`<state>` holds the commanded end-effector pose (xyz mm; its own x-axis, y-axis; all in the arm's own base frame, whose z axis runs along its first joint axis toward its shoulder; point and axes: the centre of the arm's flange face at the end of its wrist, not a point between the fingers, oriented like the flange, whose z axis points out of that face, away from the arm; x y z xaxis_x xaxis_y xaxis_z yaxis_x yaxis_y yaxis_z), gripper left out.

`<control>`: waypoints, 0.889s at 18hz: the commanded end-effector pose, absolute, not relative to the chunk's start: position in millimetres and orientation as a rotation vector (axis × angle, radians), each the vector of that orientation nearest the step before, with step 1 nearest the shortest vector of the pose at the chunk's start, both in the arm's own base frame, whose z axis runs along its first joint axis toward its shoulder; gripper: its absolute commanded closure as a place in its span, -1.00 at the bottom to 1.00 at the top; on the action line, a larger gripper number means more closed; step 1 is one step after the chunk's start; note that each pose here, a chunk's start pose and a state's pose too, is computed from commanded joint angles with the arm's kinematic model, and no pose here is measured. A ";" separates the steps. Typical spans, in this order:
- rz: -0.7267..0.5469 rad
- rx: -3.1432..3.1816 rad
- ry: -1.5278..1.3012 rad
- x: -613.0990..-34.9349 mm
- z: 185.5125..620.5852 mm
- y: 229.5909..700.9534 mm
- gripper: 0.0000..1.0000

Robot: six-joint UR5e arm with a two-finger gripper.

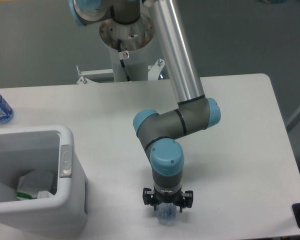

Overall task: Place the trash in the trash can
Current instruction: 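Lower the gripper around the bottle cap end and close it, then lift the bottle upright and carry it toward the bin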

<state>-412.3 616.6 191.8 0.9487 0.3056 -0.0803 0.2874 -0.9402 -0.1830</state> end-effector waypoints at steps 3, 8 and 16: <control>0.172 -2.933 -0.404 -411.8 199.0 616.0 -0.24; 0.186 -2.920 -0.378 -411.6 210.1 616.3 -0.23; 0.178 -2.791 -0.363 -407.0 286.5 613.3 -0.23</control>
